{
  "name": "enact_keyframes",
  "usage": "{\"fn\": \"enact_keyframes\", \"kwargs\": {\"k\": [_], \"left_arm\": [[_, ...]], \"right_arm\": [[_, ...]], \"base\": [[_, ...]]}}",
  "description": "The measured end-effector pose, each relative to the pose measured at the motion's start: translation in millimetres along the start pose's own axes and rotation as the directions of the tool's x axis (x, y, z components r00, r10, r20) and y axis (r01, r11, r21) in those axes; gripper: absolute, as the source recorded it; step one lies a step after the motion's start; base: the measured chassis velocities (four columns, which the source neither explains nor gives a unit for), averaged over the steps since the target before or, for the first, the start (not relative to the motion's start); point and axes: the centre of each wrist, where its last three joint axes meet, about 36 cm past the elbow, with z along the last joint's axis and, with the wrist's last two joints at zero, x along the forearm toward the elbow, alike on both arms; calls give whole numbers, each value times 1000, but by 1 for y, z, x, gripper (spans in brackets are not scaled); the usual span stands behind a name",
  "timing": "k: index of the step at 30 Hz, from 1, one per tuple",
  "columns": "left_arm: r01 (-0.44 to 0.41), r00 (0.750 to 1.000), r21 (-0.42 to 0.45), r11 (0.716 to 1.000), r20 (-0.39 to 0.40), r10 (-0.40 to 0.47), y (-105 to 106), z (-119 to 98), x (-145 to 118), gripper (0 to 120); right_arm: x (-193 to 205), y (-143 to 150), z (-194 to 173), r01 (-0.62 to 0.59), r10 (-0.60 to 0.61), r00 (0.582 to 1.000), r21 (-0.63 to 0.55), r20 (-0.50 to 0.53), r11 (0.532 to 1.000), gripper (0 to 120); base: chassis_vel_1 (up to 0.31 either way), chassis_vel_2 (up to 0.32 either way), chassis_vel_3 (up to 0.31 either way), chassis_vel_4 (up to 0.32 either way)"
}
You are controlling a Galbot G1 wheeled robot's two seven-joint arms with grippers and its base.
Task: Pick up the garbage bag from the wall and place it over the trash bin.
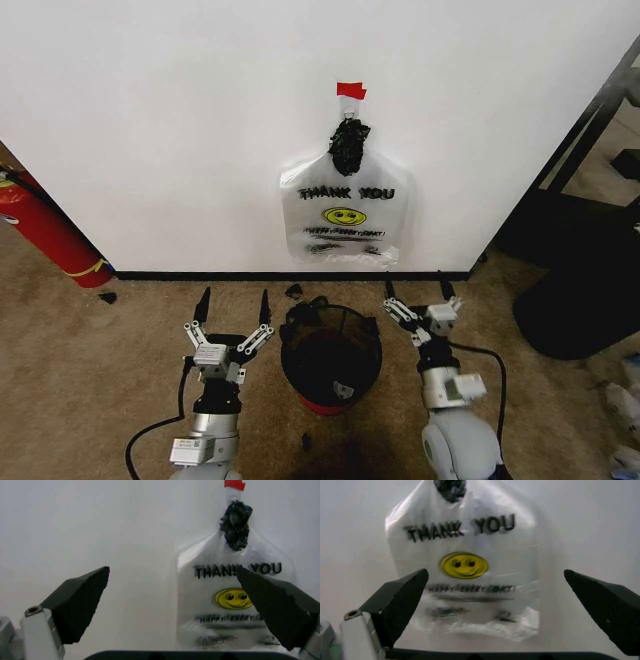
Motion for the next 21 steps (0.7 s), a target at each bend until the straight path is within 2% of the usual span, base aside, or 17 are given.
{"fn": "enact_keyframes", "kwargs": {"k": [2,9,15,21], "left_arm": [[1,1000,-4,1000,2,-1,1,-1,0,100],[1,1000,-5,1000,6,-1,2,-2,-1,100],[1,1000,-7,1000,11,-1,2,-3,0,100],[-2,1000,-12,1000,8,2,3,0,0,100]], "right_arm": [[-8,1,-4,31,-32,999,-30,-41,999,100],[-29,-2,-4,82,-86,994,-66,-62,994,100],[-69,2,-2,126,-130,991,-175,-14,977,100],[-136,17,19,149,-136,988,-254,67,956,100]], "base": [[0,0,0,0],[0,0,0,0],[0,0,0,0],[0,0,0,0]]}}
